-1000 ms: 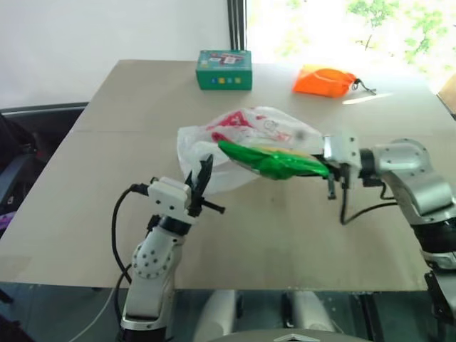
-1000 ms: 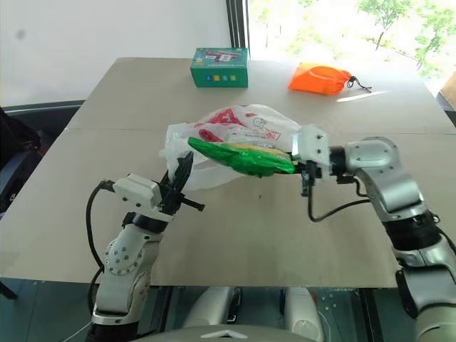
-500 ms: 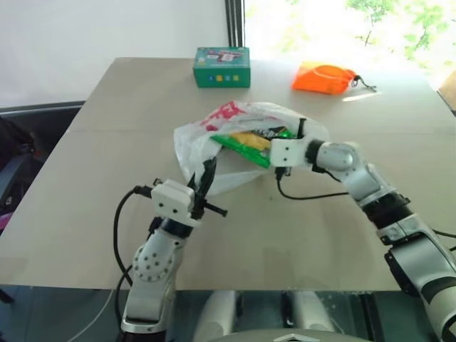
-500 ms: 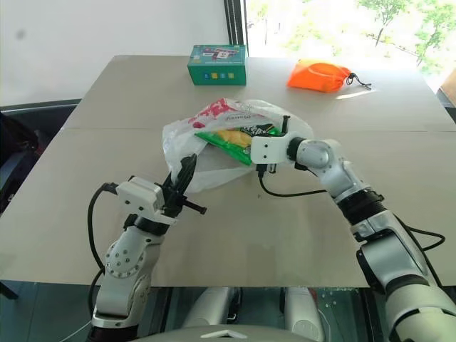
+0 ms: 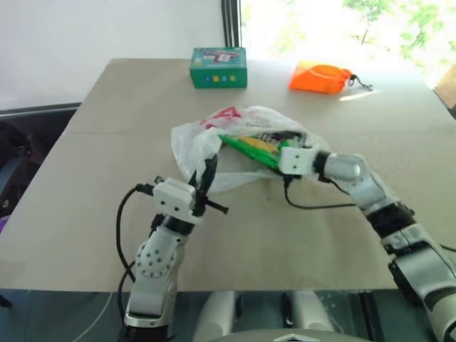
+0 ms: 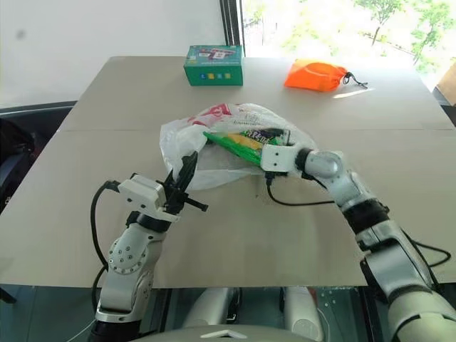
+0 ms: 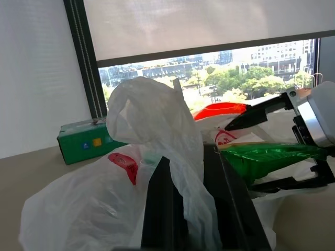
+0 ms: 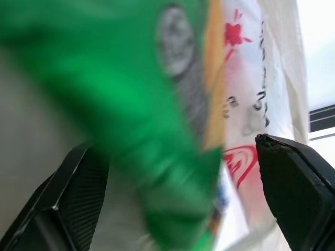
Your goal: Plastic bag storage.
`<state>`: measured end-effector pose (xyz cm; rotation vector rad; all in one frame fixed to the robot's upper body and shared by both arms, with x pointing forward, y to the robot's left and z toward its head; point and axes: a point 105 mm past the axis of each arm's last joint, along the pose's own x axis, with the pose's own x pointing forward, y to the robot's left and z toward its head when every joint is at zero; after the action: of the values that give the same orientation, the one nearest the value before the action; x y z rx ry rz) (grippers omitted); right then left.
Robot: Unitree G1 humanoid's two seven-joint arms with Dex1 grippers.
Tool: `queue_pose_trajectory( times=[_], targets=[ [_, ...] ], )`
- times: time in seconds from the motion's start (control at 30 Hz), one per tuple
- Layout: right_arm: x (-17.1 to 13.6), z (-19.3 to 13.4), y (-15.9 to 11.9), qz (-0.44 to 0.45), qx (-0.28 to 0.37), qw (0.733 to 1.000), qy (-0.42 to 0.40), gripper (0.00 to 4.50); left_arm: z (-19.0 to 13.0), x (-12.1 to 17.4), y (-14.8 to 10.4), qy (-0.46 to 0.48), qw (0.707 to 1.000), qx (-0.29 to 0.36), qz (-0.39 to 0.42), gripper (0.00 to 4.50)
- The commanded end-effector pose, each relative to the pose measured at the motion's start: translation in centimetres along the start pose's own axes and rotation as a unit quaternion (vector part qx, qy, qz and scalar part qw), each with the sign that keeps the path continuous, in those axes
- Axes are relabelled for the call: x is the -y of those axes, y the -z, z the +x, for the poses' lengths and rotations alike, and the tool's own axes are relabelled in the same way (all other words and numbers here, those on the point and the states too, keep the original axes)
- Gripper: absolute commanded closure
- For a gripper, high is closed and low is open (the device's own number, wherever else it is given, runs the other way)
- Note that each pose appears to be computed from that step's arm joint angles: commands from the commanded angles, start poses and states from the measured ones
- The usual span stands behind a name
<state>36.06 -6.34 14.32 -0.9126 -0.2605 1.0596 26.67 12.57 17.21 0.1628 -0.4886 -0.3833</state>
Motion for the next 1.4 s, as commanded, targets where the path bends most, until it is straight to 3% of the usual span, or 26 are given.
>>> queue_pose_trajectory(
  times=[0.03,0.17,0.3,0.37,0.47,0.87,1.13,1.17,1.2,1.27,1.4],
  targets=[
    [-0.5,-3.4,-4.8,0.110,0.101,0.986,-0.079,0.02,0.1,-0.2,-0.7,-0.003,1.000,0.015,0.012,4.50],
    [1.4,-5.6,-6.8,0.157,0.130,0.979,-0.029,0.02,0.2,0.0,-0.7,-0.002,1.000,0.015,0.007,4.50],
    [3.9,-7.0,-3.9,0.185,0.049,0.978,0.083,0.02,0.2,-0.1,-0.7,-0.003,1.000,0.015,0.006,4.50],
    [2.8,-7.7,-1.2,0.182,-0.023,0.978,0.094,0.02,0.2,0.0,-0.6,-0.002,1.000,0.014,0.005,4.50],
    [1.1,-8.4,0.4,0.181,-0.078,0.977,0.087,0.02,0.3,0.0,-0.6,-0.001,1.000,0.015,0.004,4.50],
    [0.0,-9.8,3.5,0.143,-0.165,0.968,0.120,0.02,0.6,0.0,-0.5,0.007,1.000,0.016,0.005,4.50],
    [1.3,-9.6,3.3,0.168,-0.138,0.964,0.153,3.56,0.6,-0.2,-0.5,0.006,1.000,0.014,0.011,4.50],
    [1.6,-9.5,3.1,0.181,-0.128,0.962,0.160,4.27,0.6,-0.2,-0.5,0.006,1.000,0.014,0.012,4.50],
    [1.9,-9.4,2.7,0.196,-0.114,0.960,0.167,4.48,0.6,-0.3,-0.5,0.005,1.000,0.014,0.013,4.50],
    [2.9,-9.1,1.8,0.241,-0.074,0.949,0.188,4.48,0.8,-0.6,-0.5,0.004,1.000,0.015,0.018,4.50],
    [7.4,-8.7,-0.2,0.337,0.033,0.906,0.254,4.48,3.7,-2.9,-0.8,-0.022,0.998,0.037,0.040,4.50]
  ],
)
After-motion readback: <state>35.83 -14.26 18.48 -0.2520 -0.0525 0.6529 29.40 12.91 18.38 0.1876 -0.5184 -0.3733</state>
